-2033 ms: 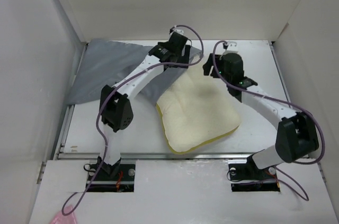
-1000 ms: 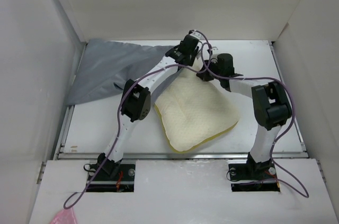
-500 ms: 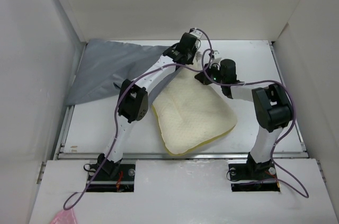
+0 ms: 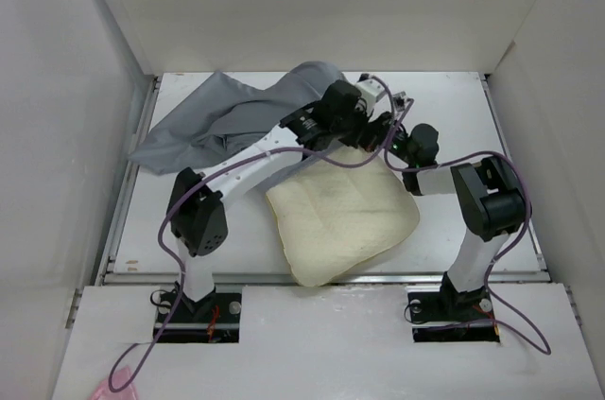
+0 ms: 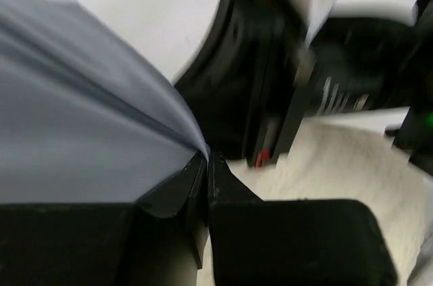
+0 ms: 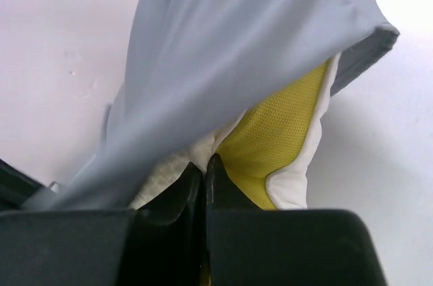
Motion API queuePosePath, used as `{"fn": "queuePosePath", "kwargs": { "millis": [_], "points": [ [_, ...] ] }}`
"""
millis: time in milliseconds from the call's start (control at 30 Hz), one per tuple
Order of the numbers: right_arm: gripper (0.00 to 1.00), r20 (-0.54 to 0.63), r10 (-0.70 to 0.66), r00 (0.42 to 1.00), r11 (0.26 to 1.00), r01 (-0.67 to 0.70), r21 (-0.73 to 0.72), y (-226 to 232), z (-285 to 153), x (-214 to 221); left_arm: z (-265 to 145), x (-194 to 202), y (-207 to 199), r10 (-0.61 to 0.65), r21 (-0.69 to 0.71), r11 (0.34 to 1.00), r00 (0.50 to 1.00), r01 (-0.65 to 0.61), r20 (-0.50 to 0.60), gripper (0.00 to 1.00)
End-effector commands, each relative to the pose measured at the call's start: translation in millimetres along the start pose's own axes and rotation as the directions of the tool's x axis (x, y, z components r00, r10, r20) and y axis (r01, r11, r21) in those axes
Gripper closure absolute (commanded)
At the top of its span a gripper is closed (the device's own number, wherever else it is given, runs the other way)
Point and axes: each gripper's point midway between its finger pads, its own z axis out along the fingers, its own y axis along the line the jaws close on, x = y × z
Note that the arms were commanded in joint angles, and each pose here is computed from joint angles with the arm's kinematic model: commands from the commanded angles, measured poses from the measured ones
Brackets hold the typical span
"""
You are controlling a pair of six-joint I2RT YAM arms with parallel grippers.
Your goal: Put the pillow into the pillowcase
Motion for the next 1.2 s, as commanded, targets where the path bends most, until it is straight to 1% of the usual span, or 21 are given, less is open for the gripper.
{"fn": "queuePosePath", "kwargs": {
  "millis": [0, 167, 267, 367, 400, 433, 467, 500, 533, 567, 633, 667, 700, 767, 833, 867, 900, 933, 967, 1033, 1167],
  "points": [
    [1.0, 0.314, -0.113, 0.943, 0.976, 0.164, -0.142, 56, -16, -82, -9, 56, -45, -0.098, 0.184, 0.976, 0.99, 0.115, -0.098, 1.0],
    [1.0, 0.3, -0.053, 0.952, 0.996, 0.027, 0.087, 5, -17, -70, -42, 96, -96, -0.126, 0.276, 0.946, 0.977, 0.171, -0.174, 1.0],
    [1.0, 0.316, -0.037, 0.948, 0.984, -0.021, 0.178, -15, -28, -65, -45, 121, -90, -0.189, 0.227, 0.945, 0.959, 0.236, -0.212, 1.0],
    [1.0, 0.271, -0.045, 0.962, 0.975, -0.016, 0.22, -20, -33, -56, -39, 132, -69, -0.253, 0.099, 0.955, 0.943, 0.279, -0.218, 0.97],
    [0.96, 0.241, -0.045, 0.969, 0.974, -0.01, 0.224, -19, -33, -51, -39, 133, -58, -0.279, 0.065, 0.952, 0.934, 0.3, -0.222, 0.82],
    [0.86, 0.208, -0.046, 0.977, 0.968, -0.008, 0.251, -24, -35, -45, -40, 131, -51, -0.296, 0.037, 0.95, 0.93, 0.311, -0.22, 0.39],
    [0.61, 0.137, -0.038, 0.99, 0.953, -0.005, 0.303, -31, -40, -32, -44, 120, -41, -0.325, -0.02, 0.945, 0.929, 0.327, -0.176, 0.28],
    [0.4, 0.108, -0.038, 0.993, 0.94, -0.001, 0.342, -35, -43, -30, -55, 104, -31, -0.343, -0.044, 0.939, 0.932, 0.34, -0.117, 0.25],
    [0.3, 0.106, -0.032, 0.994, 0.9, -0.017, 0.436, -49, -52, -30, -63, 97, -23, -0.356, -0.079, 0.933, 0.931, 0.351, -0.082, 0.2],
    [0.22, 0.069, 0.007, 0.998, 0.868, -0.04, 0.495, -51, -62, -26, -71, 99, -16, -0.372, -0.117, 0.924, 0.926, 0.363, -0.065, 0.0],
    [0.16, 0.05, -0.036, 0.998, 0.788, -0.003, 0.615, -62, -81, -36, -100, 88, 10, -0.435, -0.2, 0.88, 0.9, 0.432, 0.03, 0.0],
    [0.14, 0.047, -0.068, 0.997, 0.76, 0.021, 0.65, -59, -84, -53, -108, 101, 17, -0.457, -0.244, 0.859, 0.889, 0.451, 0.034, 0.0],
    [0.12, -0.04, -0.049, 0.998, 0.689, 0.062, 0.722, -61, -106, -46, -118, 107, 35, -0.485, -0.313, 0.818, 0.871, 0.482, 0.074, 0.0],
    [0.12, -0.083, -0.072, 0.994, 0.649, 0.11, 0.753, -51, -115, -65, -147, 122, 55, -0.594, -0.376, 0.707, 0.791, 0.599, 0.145, 0.0],
    [0.08, -0.201, -0.068, 0.977, 0.686, 0.192, 0.702, -23, -119, -53, -159, 165, 72, -0.65, -0.458, 0.617, 0.743, 0.64, 0.16, 0.0],
    [0.08, -0.246, -0.077, 0.966, 0.704, 0.228, 0.673, -9, -115, -46, -172, 168, 79, -0.699, -0.437, 0.548, 0.678, 0.713, 0.229, 0.0],
    [0.08, -0.353, -0.086, 0.932, 0.756, 0.292, 0.586, 25, -102, -20, -173, 205, 84, -0.716, -0.486, 0.515, 0.666, 0.706, 0.209, 0.0],
    [0.07, -0.447, -0.138, 0.884, 0.79, 0.37, 0.488, 57, -90, 7, -178, 204, 85, -0.74, -0.434, 0.495, 0.627, 0.753, 0.242, 0.0],
    [0.07, -0.477, -0.142, 0.867, 0.784, 0.393, 0.481, 55, -95, 11, -180, 219, 83, -0.75, -0.437, 0.493, 0.622, 0.753, 0.225, 0.0],
    [0.07, -0.579, -0.175, 0.796, 0.842, 0.426, 0.331, 94, -81, 56, -175, 239, 79, -0.769, -0.405, 0.484, 0.598, 0.776, 0.226, 0.0],
    [0.07, -0.695, -0.238, 0.678, 0.906, 0.412, 0.092, 130, -60, 114, -169, 252, 77, -0.776, -0.352, 0.486, 0.58, 0.8, 0.248, 0.0]
  ]
}}
